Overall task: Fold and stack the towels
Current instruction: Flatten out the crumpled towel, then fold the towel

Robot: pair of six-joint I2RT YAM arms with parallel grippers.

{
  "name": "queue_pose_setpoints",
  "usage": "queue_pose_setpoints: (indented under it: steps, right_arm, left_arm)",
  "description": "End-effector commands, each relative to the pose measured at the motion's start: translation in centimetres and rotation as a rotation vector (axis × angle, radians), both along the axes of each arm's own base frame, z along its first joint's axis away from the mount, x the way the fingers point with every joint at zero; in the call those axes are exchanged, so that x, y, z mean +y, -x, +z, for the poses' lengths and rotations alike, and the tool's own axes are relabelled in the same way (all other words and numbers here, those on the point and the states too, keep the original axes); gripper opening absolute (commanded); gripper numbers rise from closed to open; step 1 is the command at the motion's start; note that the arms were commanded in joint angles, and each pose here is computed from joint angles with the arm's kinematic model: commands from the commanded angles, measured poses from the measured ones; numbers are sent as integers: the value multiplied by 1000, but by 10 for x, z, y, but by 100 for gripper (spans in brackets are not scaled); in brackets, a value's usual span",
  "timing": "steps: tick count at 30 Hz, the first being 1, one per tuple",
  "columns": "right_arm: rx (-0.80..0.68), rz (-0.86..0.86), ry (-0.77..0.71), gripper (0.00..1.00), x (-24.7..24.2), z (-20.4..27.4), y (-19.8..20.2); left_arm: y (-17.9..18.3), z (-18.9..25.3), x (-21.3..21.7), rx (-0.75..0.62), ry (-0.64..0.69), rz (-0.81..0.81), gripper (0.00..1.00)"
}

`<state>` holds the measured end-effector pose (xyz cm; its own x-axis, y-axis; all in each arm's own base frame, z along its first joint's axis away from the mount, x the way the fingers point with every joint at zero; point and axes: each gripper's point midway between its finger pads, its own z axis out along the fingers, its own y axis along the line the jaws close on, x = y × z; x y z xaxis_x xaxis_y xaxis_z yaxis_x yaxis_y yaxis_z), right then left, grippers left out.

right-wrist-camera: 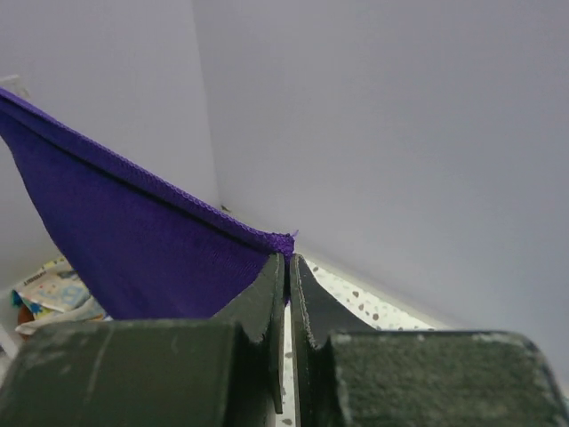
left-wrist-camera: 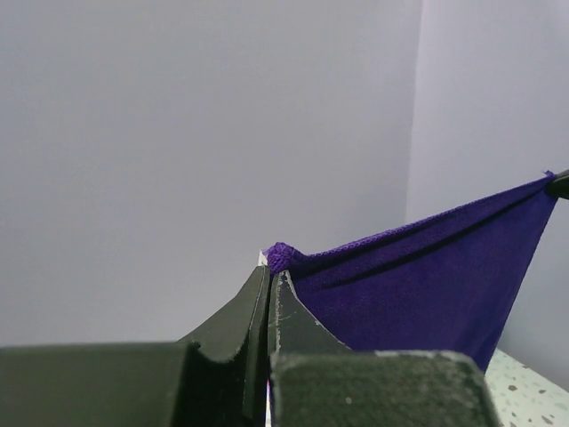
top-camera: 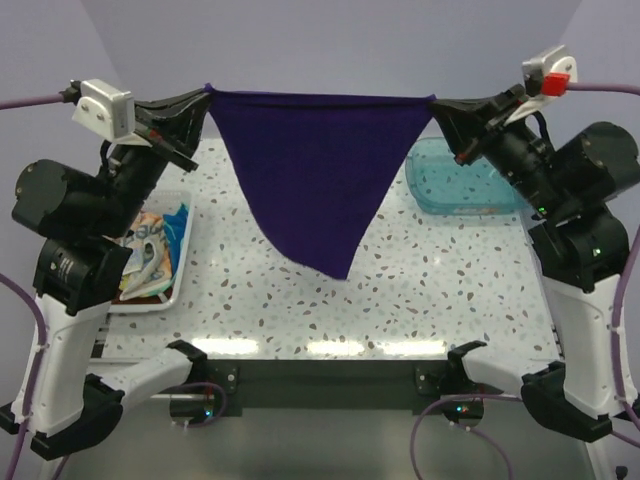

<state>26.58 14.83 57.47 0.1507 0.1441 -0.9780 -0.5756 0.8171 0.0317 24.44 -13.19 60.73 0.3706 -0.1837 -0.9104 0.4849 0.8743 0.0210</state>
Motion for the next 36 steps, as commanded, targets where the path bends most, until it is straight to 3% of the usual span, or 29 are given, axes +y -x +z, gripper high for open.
queue_pose_setpoints:
  steps: [1, 6, 13, 18, 19, 21, 22, 28, 36]
  right_arm:
    - [-49, -163, 3, 0, -35, 18, 3]
    - [24, -269, 11, 0, -42, 0, -36]
    - [210, -370, 90, 0, -26, -88, -138]
    - [271, -448, 137, 0, -18, -148, -216]
    - [294, -458, 150, 0, -14, -169, -241]
    - [320, -471, 162, 0, -11, -187, -265]
    - [335, -476, 174, 0, -7, -200, -285]
    - [351, -422, 200, 0, 16, -238, -329]
    - [463, -326, 258, 0, 31, -303, -325]
  left_arm:
    - [7, 24, 30, -26, 59, 114, 0]
    - [-38, -2, 31, 119, 76, 216, 0]
    - [-169, -131, 23, 417, -29, 519, 0]
    - [-252, -200, 17, 501, -57, 588, 0]
    - [-278, -234, 14, 556, -79, 593, 0]
    - [-304, -240, 11, 565, -65, 593, 0]
    - [-325, -273, 9, 615, -92, 590, 0]
    - [-373, -314, 1, 638, -98, 531, 0]
    - [-366, -359, -2, 692, -119, 478, 0]
